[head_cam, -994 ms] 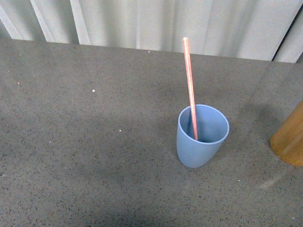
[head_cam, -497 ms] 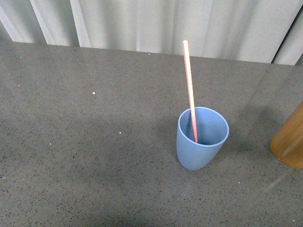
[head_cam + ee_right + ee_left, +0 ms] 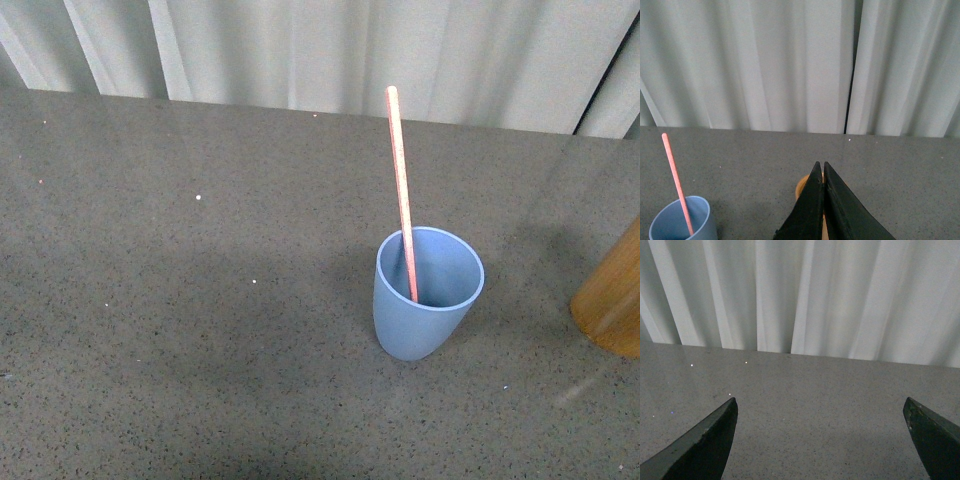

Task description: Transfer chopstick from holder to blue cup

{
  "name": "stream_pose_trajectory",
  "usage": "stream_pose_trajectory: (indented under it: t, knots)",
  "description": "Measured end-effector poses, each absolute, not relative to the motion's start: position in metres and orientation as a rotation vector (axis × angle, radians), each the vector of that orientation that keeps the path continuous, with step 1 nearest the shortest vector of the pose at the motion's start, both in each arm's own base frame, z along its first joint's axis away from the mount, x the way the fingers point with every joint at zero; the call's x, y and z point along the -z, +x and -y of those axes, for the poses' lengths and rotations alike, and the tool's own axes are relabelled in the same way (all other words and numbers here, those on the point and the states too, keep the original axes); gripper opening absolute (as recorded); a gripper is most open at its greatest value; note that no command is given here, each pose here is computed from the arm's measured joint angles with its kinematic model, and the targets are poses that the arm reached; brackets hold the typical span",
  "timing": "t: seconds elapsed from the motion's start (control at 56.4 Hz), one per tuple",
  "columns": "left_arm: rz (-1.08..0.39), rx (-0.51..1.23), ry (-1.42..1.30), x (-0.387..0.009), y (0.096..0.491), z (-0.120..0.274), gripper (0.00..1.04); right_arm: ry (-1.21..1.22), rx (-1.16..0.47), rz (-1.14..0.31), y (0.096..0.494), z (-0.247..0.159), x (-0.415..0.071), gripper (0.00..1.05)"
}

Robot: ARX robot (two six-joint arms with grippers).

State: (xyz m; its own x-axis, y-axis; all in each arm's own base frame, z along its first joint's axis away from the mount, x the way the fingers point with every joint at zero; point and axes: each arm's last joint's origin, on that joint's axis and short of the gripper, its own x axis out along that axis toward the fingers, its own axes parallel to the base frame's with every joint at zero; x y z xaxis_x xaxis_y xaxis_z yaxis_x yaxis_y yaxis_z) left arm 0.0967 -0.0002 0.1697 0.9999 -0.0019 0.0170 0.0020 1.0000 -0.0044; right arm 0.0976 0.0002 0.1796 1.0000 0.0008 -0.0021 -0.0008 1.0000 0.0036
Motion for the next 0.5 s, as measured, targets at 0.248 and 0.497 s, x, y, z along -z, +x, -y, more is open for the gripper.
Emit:
stream_pose_trajectory:
  t: [0.248,0.497]
  knots:
    - [0.017,0.002,-0.004,-0.1697,0.0967,0.0002,0.98,0.003,-0.001,0.009,0.0969,-0.0002,-0.1703,0.01]
    - [0.017,0.002,-0.004,-0.1697,0.0967,0.0002,0.98,0.004,0.000,0.016,0.0965,-0.0002,-0.1708,0.01]
